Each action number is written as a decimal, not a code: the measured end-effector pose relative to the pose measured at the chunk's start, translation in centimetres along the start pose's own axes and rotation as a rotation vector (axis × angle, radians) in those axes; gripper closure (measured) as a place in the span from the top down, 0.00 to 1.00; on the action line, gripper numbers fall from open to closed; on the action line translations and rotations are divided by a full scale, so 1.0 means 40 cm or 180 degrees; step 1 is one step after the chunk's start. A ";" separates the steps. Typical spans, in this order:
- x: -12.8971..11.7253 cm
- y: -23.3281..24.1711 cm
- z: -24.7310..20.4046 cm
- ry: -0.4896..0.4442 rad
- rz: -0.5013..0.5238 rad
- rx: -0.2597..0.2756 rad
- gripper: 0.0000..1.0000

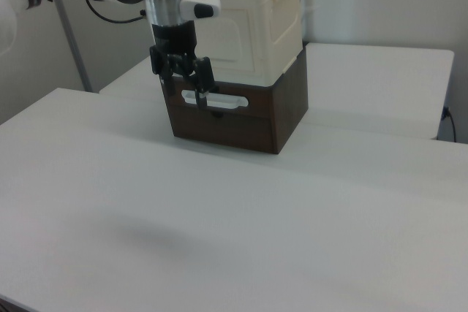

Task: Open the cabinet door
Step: 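Move the gripper toward the edge of the cream cabinet door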

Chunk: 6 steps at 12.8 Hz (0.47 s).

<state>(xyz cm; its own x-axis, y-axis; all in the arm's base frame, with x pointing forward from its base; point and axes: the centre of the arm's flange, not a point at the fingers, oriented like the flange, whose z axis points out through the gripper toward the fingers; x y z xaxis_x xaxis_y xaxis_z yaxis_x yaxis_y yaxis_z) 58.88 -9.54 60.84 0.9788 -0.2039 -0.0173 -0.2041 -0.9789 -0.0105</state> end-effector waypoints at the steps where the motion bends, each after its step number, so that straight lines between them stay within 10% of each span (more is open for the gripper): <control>1: 0.005 -0.001 0.007 0.0000 0.0000 -0.0003 1.00; 6: 0.082 -0.124 0.070 0.0318 -0.0236 -0.0004 1.00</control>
<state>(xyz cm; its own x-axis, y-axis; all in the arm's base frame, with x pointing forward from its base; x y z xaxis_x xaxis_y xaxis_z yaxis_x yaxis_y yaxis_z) 63.05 -5.29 58.06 0.9878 -0.1314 0.0831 -0.1313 -0.9913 -0.0068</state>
